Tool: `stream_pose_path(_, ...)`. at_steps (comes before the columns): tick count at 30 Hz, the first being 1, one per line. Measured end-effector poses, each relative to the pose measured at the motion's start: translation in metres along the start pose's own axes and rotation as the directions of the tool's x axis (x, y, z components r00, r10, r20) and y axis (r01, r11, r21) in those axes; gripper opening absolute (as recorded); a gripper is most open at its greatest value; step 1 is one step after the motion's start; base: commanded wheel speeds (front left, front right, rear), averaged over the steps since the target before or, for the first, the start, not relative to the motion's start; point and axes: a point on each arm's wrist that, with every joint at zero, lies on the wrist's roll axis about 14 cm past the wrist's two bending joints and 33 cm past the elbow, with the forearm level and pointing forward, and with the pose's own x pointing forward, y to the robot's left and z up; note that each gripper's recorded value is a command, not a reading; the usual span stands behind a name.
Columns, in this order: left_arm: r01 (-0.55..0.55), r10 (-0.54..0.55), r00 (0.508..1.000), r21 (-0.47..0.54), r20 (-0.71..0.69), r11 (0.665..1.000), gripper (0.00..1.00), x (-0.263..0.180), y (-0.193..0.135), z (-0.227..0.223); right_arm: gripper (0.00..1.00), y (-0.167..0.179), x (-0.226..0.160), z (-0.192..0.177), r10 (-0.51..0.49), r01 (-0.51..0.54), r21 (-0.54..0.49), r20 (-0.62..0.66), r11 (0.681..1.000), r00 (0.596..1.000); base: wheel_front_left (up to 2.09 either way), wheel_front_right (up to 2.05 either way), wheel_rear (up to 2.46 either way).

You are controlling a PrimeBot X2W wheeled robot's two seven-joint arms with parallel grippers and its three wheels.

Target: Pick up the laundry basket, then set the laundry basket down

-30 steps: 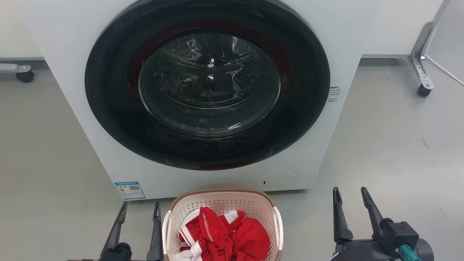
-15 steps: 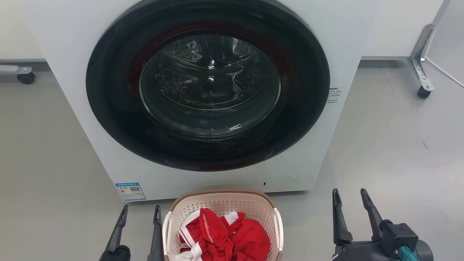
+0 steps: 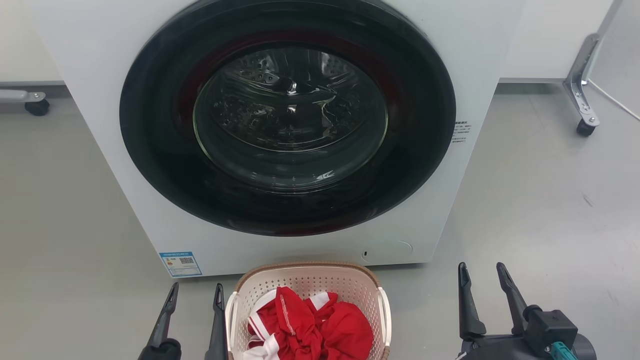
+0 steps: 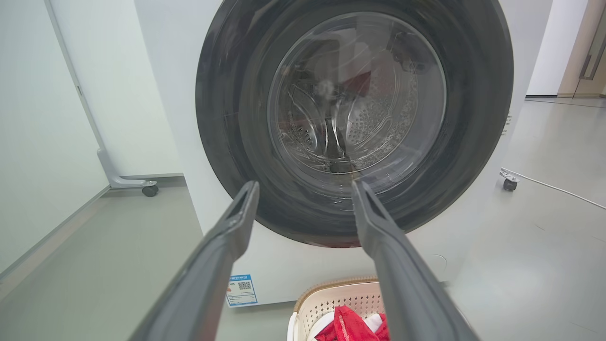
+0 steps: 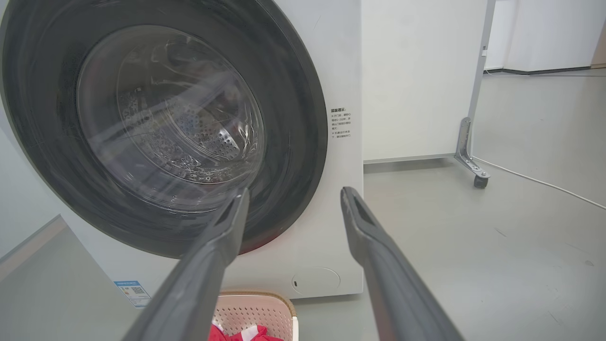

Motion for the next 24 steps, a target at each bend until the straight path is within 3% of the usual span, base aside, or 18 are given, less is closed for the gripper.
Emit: stream_pose_path(24,0.011,-0.011,1.0,-0.013,-0.016,1.0,1.0,0.022,-0.005,-0.007,1.0,0.001,0.017,-0.014,0.005,-0.005,0.015,-0.033,1.0,0.999,0.0,0.0,0.0)
